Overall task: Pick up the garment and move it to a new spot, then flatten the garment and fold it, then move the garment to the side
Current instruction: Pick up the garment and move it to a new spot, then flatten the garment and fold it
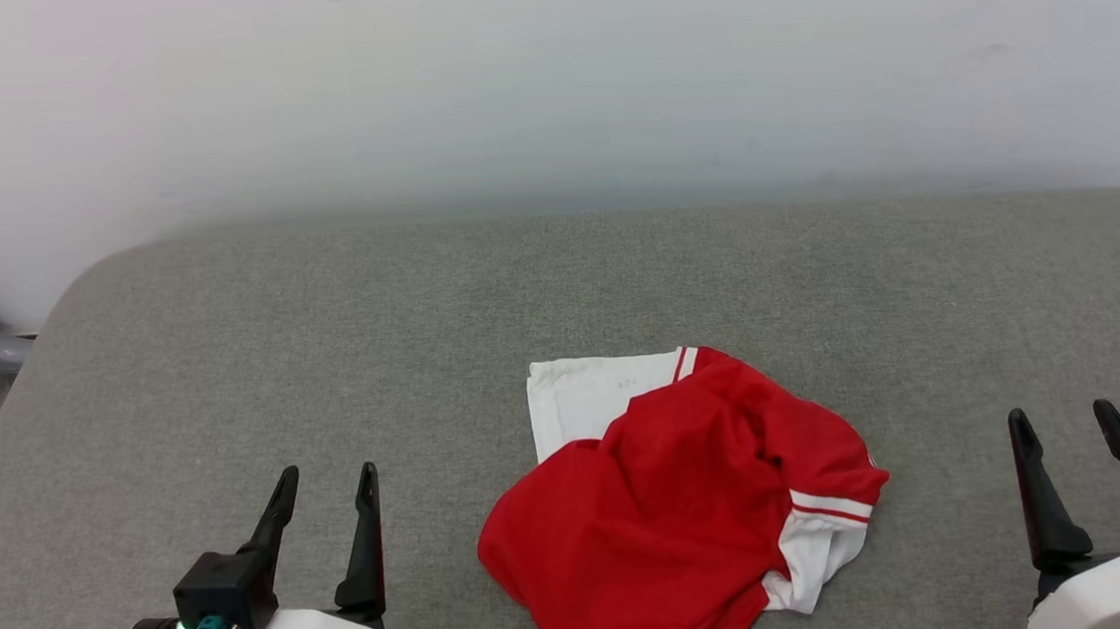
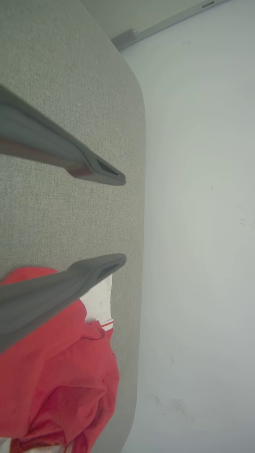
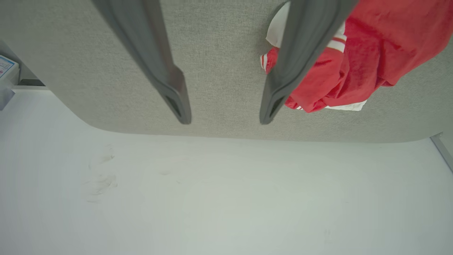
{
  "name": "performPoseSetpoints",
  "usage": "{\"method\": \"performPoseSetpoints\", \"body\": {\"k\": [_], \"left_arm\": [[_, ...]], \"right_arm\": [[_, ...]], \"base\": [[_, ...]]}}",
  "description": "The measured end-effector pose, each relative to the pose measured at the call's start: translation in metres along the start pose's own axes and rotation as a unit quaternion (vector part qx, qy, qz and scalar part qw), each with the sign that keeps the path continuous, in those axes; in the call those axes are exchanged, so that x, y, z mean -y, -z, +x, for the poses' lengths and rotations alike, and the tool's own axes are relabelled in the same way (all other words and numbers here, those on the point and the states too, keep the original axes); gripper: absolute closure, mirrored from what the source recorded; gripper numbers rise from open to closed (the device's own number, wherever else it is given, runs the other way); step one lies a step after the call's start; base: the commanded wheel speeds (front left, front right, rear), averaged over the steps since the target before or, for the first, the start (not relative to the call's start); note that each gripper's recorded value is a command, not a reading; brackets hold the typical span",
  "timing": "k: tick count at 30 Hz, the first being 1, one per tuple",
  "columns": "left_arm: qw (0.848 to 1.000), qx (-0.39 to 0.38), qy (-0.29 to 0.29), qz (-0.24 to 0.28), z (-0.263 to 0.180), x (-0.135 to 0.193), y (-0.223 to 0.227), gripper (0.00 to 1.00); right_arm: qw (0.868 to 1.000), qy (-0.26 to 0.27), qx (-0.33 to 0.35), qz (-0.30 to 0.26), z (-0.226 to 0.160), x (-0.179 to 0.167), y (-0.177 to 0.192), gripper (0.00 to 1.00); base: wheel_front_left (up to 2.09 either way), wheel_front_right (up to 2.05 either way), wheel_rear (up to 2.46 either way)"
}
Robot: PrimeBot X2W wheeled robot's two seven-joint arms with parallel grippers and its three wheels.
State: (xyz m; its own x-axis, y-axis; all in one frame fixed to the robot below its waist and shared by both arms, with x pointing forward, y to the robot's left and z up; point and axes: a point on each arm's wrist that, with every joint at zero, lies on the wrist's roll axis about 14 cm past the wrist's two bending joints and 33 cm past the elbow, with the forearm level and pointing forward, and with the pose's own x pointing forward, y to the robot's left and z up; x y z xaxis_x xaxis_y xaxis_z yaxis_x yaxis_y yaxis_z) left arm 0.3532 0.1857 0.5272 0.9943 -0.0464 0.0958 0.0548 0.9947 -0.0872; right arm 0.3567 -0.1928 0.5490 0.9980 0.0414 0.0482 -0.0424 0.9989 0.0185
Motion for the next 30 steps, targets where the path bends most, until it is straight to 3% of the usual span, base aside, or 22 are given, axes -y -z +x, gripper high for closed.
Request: {"method": "performPoseSetpoints", "body": {"k": [14, 21, 25, 30], "left_arm": [[1.000, -0.001, 0.017, -0.002, -0.002, 0.011, 0.001, 0.00], [1.000, 0.003, 0.015, -0.004, 0.000, 0.011, -0.002, 0.00], [1.000, 0.009, 0.011, -0.007, 0.003, 0.010, -0.005, 0.00], [1.000, 0.013, 0.009, -0.007, 0.012, 0.009, -0.007, 0.00]], "right_arm": [[1.000, 0.005, -0.009, 0.009, -0.012, 0.003, 0.002, 0.00], [0.996, 0.012, -0.083, 0.009, -0.015, 0.008, 0.034, 0.00], [0.984, 0.007, -0.180, 0.010, -0.021, 0.005, 0.069, 0.00], [0.956, -0.030, -0.291, 0.005, -0.018, -0.019, 0.106, 0.00]], "base": [[0.00, 0.00, 0.00], [0.00, 0.00, 0.00], [0.00, 0.00, 0.00], [0.00, 0.00, 0.00]]}}
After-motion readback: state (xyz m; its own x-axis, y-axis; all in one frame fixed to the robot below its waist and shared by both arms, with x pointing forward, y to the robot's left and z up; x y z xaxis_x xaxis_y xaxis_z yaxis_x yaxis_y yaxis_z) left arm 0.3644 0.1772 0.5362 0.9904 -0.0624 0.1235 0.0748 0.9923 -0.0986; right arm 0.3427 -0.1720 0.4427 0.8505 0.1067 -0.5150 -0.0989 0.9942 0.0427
